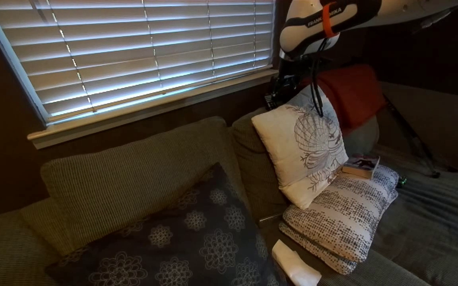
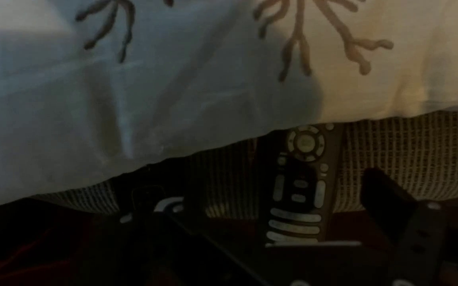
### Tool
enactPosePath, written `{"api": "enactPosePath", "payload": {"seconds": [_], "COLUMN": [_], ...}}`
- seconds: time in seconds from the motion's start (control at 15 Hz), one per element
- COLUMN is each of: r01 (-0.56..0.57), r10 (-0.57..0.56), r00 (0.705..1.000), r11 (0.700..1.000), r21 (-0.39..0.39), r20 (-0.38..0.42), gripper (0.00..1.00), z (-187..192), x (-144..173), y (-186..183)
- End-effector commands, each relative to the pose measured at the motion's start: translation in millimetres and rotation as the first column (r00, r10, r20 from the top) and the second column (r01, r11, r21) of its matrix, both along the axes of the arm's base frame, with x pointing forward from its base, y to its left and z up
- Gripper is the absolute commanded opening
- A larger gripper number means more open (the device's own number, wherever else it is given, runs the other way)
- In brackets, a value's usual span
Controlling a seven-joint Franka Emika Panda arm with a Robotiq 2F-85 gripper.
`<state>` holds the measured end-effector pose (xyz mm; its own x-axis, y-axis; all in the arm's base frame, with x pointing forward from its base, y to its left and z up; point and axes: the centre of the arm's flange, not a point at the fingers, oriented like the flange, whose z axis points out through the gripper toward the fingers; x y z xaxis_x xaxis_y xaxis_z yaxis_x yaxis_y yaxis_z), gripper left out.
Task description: Move the remote forward
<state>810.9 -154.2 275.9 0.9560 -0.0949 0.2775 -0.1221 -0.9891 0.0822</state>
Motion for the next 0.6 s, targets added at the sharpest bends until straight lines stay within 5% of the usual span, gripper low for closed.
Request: {"api": "enactPosePath", "payload": {"seconds": [0.0, 0.53], "r01": [-0.089, -0.196], "r10": [0.087, 0.192], "r00": [0.993, 0.964], "r11": [0.996, 0.981], "r21": [0.025, 0.001], "r20": [0.076, 0.184], "gripper": [1.0, 1.0], "z": [-12, -29], "x": [21, 34], "y": [2, 5]}}
